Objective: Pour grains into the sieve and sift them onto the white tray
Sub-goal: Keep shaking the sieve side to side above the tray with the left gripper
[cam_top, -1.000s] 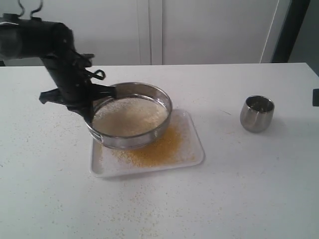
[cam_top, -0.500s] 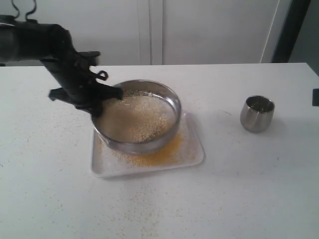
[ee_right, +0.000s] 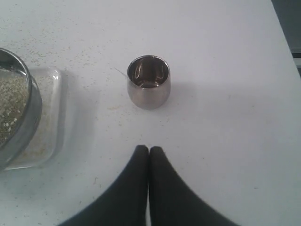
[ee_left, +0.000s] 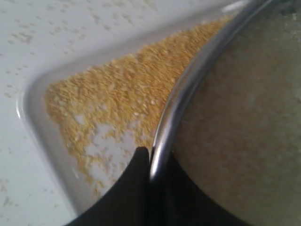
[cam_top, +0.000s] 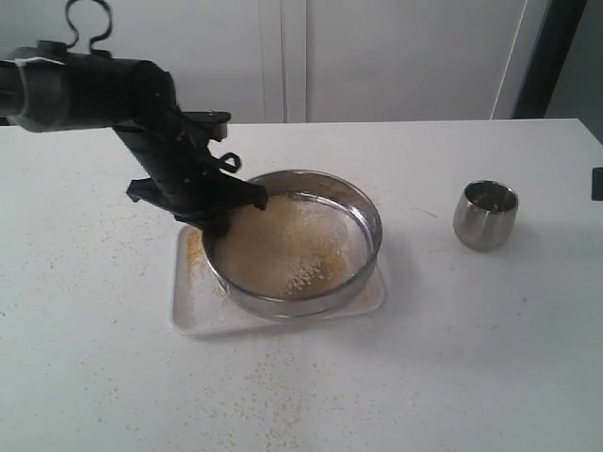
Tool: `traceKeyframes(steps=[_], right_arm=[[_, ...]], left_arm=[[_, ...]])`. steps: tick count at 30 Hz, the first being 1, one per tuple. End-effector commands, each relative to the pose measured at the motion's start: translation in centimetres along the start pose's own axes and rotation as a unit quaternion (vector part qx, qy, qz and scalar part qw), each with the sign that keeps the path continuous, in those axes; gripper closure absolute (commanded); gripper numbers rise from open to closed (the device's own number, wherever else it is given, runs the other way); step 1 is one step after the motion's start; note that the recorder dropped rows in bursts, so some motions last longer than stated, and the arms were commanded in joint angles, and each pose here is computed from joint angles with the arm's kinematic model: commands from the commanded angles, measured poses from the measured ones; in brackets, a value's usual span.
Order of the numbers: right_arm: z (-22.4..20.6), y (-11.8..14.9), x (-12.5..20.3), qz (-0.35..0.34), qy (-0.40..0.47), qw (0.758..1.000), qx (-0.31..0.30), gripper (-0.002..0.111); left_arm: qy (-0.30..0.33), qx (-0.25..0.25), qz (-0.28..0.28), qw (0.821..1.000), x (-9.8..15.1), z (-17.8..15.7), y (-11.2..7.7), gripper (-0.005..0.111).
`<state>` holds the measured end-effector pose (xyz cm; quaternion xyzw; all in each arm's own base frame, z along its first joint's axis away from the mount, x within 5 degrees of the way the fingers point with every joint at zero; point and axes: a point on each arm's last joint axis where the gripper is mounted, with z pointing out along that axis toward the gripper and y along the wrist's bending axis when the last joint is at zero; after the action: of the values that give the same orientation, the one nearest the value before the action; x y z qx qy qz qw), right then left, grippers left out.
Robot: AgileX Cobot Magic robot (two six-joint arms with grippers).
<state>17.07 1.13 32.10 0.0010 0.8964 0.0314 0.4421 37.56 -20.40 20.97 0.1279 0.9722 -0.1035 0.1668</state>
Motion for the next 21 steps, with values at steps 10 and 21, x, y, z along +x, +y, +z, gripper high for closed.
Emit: traceKeyframes(steps=[10,21], right_arm=[[0.0,-0.1,0.0,0.002,-0.003,1.0,0.002,0.108],[0.0,-0.1,0.0,0.002,-0.003,1.0,0.002,0.108]], left_arm=[[0.01,-0.008,-0.023,1.0,-0.3,-1.8,0.4,0.107],[0.006,0.05,-0.007,0.999,-0.5,-1.2,-1.5,0.107]])
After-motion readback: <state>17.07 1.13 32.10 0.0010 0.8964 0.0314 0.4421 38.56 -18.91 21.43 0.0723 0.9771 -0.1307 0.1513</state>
